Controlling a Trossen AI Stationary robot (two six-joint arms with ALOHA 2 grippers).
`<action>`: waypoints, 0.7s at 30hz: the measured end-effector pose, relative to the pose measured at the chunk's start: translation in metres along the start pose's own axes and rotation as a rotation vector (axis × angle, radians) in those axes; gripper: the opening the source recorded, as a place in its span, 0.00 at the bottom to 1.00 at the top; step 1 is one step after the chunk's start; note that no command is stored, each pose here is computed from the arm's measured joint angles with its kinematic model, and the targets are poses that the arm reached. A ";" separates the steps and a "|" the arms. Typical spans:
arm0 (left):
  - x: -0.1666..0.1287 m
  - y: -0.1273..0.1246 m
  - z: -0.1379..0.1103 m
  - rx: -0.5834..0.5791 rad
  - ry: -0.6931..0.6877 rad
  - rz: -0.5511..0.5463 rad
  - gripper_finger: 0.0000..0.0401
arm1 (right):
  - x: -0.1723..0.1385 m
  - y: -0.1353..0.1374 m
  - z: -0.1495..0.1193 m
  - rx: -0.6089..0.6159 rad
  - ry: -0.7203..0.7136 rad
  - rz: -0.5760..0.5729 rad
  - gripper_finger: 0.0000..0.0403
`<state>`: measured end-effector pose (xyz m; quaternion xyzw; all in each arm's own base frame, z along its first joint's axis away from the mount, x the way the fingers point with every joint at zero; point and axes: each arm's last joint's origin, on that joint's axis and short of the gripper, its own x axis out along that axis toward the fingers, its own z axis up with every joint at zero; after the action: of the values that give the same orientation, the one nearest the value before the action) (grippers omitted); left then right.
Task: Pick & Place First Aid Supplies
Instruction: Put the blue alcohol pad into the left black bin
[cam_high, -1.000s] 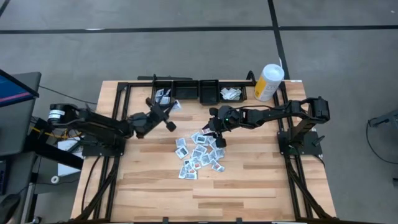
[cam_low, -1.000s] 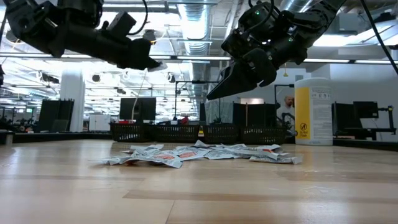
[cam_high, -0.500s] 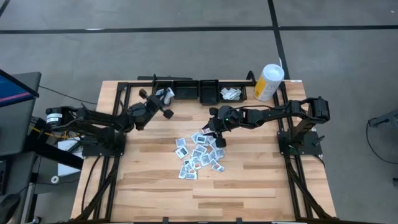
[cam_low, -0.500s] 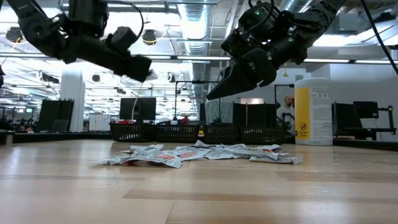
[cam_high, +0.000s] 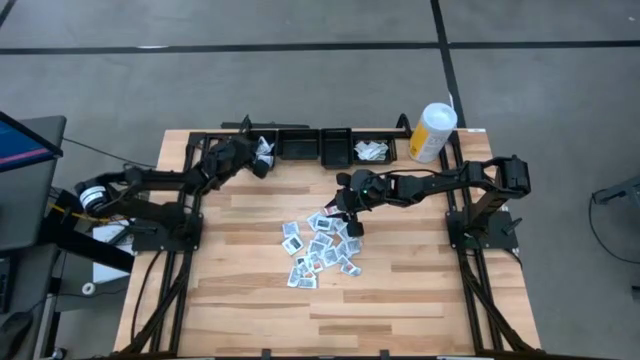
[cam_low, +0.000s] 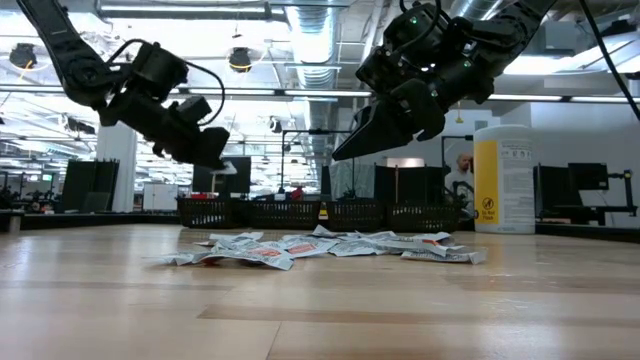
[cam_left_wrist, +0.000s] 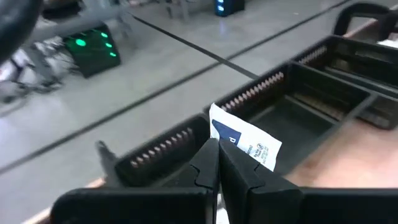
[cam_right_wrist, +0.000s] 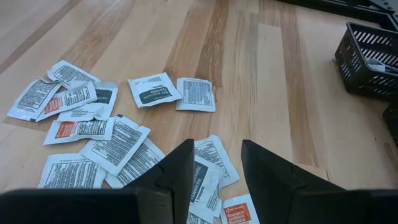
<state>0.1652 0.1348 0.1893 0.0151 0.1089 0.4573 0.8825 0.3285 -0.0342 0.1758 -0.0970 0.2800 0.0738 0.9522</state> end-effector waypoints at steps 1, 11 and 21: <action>0.001 0.000 -0.001 -0.001 0.006 -0.010 0.02 | 0.000 0.000 0.000 -0.001 0.000 0.000 0.32; 0.008 -0.001 -0.011 0.014 0.060 -0.022 0.03 | -0.001 -0.006 0.006 0.015 -0.033 -0.154 0.32; 0.012 -0.003 -0.017 0.026 0.089 -0.024 0.04 | -0.004 -0.020 0.006 0.077 -0.062 -0.258 0.32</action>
<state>0.1704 0.1413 0.1698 0.0049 0.1544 0.4453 0.8819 0.3326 -0.0522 0.1859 -0.0934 0.2381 -0.0572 0.9650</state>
